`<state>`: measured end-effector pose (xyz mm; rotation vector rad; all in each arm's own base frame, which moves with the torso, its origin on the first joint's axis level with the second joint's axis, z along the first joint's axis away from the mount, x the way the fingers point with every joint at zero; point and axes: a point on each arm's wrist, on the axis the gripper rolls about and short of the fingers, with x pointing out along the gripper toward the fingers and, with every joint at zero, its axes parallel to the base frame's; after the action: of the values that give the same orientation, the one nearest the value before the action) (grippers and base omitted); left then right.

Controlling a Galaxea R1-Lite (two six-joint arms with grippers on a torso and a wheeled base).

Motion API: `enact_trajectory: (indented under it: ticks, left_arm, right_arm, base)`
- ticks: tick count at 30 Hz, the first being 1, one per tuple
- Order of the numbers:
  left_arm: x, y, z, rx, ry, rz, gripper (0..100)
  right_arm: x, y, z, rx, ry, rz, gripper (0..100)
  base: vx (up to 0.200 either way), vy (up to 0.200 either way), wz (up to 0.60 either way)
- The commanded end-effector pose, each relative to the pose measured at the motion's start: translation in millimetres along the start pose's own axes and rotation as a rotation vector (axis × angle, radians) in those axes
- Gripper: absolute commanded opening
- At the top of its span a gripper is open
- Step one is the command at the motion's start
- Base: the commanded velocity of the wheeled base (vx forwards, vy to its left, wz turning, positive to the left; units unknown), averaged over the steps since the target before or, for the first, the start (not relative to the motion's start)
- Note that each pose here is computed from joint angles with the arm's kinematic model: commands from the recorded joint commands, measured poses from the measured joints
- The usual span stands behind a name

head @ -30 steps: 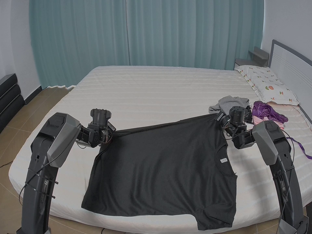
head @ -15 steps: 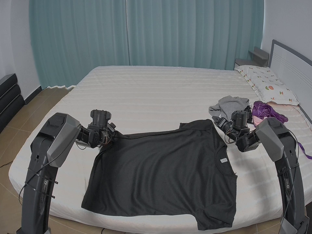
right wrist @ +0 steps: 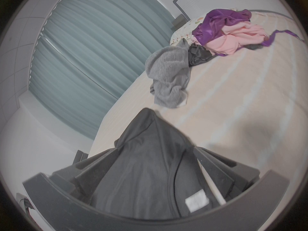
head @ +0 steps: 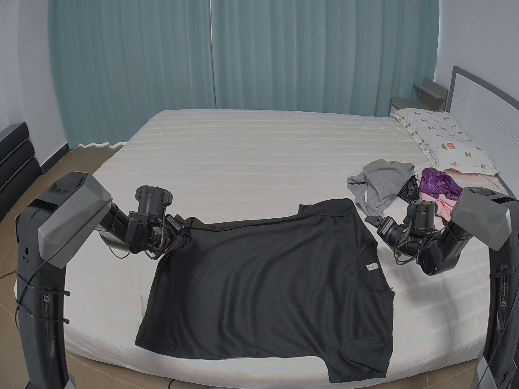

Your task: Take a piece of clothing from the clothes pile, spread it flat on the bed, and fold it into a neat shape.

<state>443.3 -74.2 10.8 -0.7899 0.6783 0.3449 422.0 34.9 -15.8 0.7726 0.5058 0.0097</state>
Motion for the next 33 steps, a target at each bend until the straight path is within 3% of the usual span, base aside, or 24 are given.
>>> enact_trajectory:
  ticks: [1, 3, 6, 8, 13, 16, 33]
  left_arm:
    - [-111, 39, -21, -0.077, 0.142, -0.055, 100]
    - [-119, 50, -28, -0.085, 0.187, -0.043, 100]
    - [-126, 66, -37, -0.086, 0.223, -0.013, 100]
    - [-127, 74, -42, -0.09, 0.249, -0.026, 100]
    - [-124, 86, -53, -0.087, 0.268, -0.047, 100]
    - [-123, 91, -55, -0.092, 0.265, -0.05, 100]
    - [-129, 96, -62, -0.104, 0.272, -0.062, 100]
  right_arm:
    - [-129, 13, -44, 0.047, 0.075, 0.075, 100]
    - [-137, 9, -52, 0.051, 0.087, 0.069, 100]
    - [-144, 2, -61, 0.12, 0.122, 0.053, 100]
    - [-144, 0, -68, 0.168, 0.17, 0.056, 100]
    - [-144, -6, -76, 0.189, 0.218, 0.038, 100]
    - [-145, -7, -77, 0.188, 0.224, 0.031, 100]
    - [-147, -8, -80, 0.187, 0.235, 0.024, 100]
  base:
    - [0.0, 0.0, 0.0]
    - [0.0, 0.0, 0.0]
    - [0.0, 0.0, 0.0]
    - [-0.1, 0.0, 0.0]
    - [-0.2, 0.0, 0.0]
    - [-0.2, 0.2, 0.0]
    - [0.0, -0.024, 0.0]
